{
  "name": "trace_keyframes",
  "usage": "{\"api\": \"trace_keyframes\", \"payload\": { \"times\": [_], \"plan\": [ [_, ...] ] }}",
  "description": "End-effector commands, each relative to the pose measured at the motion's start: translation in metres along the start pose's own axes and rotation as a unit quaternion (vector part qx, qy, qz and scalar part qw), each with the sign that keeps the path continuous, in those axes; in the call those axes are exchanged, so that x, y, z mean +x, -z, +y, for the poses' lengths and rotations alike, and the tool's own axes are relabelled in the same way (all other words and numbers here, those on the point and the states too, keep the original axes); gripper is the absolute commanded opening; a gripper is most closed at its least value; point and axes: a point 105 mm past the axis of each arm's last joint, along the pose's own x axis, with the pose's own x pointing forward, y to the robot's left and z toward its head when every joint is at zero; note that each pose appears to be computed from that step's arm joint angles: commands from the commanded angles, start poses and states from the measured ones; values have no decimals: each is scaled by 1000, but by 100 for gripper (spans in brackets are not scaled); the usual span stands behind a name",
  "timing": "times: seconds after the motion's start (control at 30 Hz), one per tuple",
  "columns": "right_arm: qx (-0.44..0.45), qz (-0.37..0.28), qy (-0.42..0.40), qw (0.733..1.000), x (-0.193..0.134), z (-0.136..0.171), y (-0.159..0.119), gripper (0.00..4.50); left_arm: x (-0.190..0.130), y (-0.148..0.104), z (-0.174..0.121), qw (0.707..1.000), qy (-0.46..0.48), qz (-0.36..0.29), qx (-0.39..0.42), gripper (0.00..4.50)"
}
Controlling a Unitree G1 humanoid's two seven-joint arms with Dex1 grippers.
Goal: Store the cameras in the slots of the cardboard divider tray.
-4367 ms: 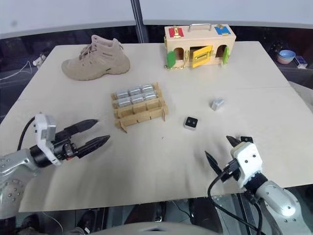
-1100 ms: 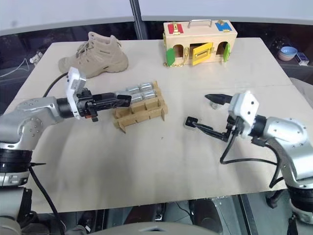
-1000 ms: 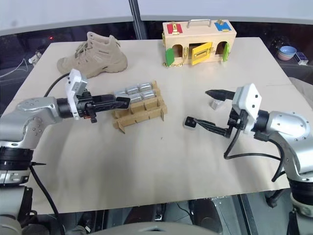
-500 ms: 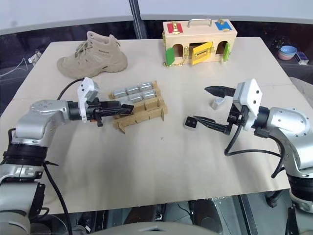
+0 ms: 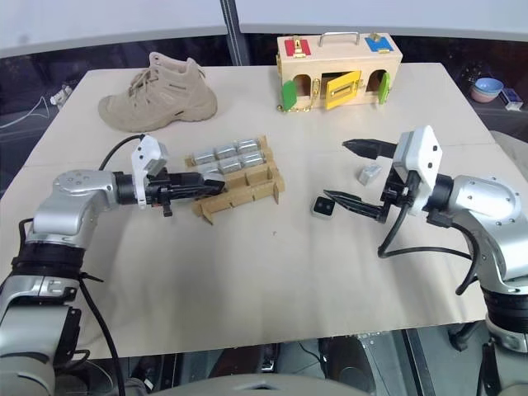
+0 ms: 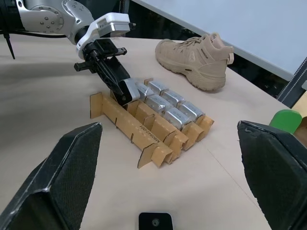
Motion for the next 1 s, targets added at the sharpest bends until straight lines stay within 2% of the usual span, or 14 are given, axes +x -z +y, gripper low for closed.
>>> {"api": "trace_keyframes", "payload": {
  "times": [0.03, 0.37, 0.53, 0.67, 1.0],
  "plan": [
    [-19, -13, -2, 1000, 0, -1, -11, 447, -3, -8, -2, 1000, 1, -10, 22, 72],
    [-19, -11, -7, 1000, 0, 0, -11, 447, -3, -12, -6, 999, 5, -26, 18, 72],
    [-19, -12, -8, 1000, 1, 0, -11, 447, -3, -24, 2, 997, -29, -68, 11, 72],
    [-20, -14, -6, 1000, 2, 0, -11, 447, -6, -30, 4, 997, -13, -76, -15, 72],
    [-23, -18, 2, 1000, 5, 4, -9, 447, -5, -14, 7, 1000, 2, -19, -5, 72]
  ]
}}
